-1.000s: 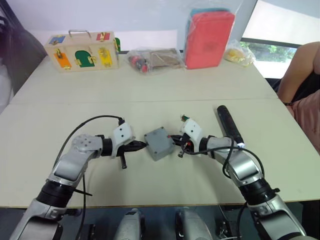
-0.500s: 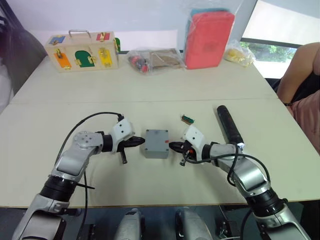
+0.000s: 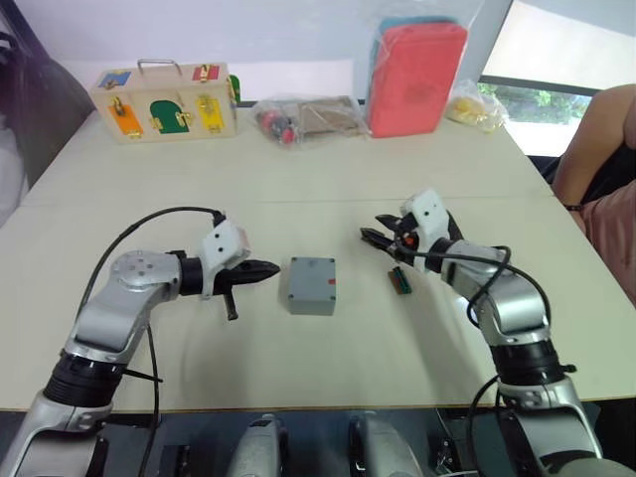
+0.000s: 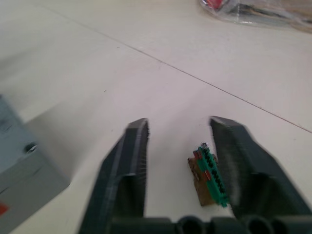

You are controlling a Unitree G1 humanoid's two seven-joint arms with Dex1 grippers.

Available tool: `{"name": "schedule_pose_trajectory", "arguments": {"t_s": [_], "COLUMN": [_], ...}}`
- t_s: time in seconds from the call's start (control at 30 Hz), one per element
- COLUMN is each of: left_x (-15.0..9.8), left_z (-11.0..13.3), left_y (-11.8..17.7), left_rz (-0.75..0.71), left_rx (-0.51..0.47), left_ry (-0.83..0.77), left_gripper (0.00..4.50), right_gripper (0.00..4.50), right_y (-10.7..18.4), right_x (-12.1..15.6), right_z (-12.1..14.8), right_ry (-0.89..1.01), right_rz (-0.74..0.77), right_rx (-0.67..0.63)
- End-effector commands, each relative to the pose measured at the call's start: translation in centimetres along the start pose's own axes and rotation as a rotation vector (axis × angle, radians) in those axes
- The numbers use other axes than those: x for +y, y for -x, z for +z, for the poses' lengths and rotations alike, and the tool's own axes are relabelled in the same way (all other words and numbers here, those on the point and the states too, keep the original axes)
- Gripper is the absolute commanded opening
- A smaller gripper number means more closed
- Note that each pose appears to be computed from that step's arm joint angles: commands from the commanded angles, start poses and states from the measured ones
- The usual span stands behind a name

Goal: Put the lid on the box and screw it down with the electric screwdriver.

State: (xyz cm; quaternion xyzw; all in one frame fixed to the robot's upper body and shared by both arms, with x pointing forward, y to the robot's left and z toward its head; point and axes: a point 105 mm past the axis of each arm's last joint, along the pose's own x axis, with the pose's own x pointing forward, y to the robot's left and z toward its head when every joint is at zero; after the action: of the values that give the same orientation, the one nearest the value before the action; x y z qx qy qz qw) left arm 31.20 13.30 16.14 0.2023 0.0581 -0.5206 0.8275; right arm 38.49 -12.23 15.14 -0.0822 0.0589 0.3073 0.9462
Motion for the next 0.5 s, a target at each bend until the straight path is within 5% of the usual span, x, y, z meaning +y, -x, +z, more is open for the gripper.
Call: {"name": "schedule_pose_trajectory", "arguments": {"t_s": [0.03, 0.13, 0.5], "left_x": [0.6, 0.5, 0.2], "left_z": [3.2, 3.9, 4.2], "left_y": [0.3, 0.1, -0.4], "left_rz": [0.027, 0.031, 0.033], "left_rx": [-0.081, -0.098, -0.104], "left_ry": [-0.065, -0.072, -0.079], "left_gripper": [0.0, 0.0, 0.0], "right_gripper": [3.8, 4.45, 4.45], "right_y": [-1.2, -1.8, -3.2], "right_x": [-1.3, -1.2, -0.8], "right_z": [0.9, 0.3, -0.9], "right_ry": [-0.02, -0.017, -0.081], "right_rz": [-0.05, -0.047, -0.06], "right_rx": [-0.035, -0.018, 0.012]}}
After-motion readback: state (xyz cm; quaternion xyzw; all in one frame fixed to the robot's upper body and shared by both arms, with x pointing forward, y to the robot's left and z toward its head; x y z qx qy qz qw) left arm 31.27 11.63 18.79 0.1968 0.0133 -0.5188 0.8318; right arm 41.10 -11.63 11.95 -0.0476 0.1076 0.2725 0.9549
